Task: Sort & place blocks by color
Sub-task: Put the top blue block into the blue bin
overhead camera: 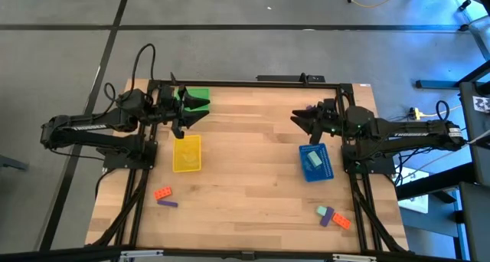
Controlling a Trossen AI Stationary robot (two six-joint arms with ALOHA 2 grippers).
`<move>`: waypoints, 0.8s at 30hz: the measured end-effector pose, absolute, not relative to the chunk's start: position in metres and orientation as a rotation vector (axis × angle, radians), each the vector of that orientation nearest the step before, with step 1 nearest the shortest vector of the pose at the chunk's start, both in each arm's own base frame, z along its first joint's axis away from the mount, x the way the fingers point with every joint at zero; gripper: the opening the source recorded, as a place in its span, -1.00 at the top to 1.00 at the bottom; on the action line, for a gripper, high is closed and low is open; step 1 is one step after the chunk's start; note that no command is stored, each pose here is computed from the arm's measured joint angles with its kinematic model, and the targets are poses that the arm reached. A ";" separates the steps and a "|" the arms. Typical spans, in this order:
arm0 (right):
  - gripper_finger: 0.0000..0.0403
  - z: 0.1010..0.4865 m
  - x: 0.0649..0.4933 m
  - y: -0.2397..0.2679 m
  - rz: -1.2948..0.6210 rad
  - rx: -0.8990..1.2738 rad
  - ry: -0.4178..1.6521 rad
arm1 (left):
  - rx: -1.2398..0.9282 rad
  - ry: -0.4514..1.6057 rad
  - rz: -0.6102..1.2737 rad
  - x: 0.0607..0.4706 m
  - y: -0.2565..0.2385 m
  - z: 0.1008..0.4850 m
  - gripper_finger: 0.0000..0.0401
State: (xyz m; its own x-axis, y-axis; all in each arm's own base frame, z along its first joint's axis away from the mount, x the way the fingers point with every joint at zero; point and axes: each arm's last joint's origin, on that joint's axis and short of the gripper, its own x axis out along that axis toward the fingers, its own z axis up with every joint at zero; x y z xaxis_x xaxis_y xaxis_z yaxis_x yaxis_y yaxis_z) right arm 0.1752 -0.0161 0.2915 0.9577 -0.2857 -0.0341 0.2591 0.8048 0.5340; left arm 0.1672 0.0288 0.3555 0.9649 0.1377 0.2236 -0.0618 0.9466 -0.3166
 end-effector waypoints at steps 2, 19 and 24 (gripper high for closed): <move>0.03 0.289 0.175 -0.018 -0.304 0.635 -0.038 | -0.313 -0.246 0.103 0.167 0.029 0.355 0.00; -0.45 0.289 0.189 -0.060 -1.064 0.744 0.568 | -0.312 -0.250 0.101 0.167 0.029 0.356 0.00; -0.42 0.265 0.196 -0.085 -1.410 0.743 0.491 | -0.312 -0.249 0.101 0.167 0.029 0.356 0.00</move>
State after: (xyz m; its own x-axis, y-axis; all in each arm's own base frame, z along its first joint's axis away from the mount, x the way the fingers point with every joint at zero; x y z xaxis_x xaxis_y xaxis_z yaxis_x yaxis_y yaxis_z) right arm 0.1960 -0.0850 0.2651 0.1210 -0.6978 -0.7060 0.9854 -0.0014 0.1702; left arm 0.1673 0.0287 0.3555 0.9644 0.1365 0.2266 -0.0599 0.9470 -0.3155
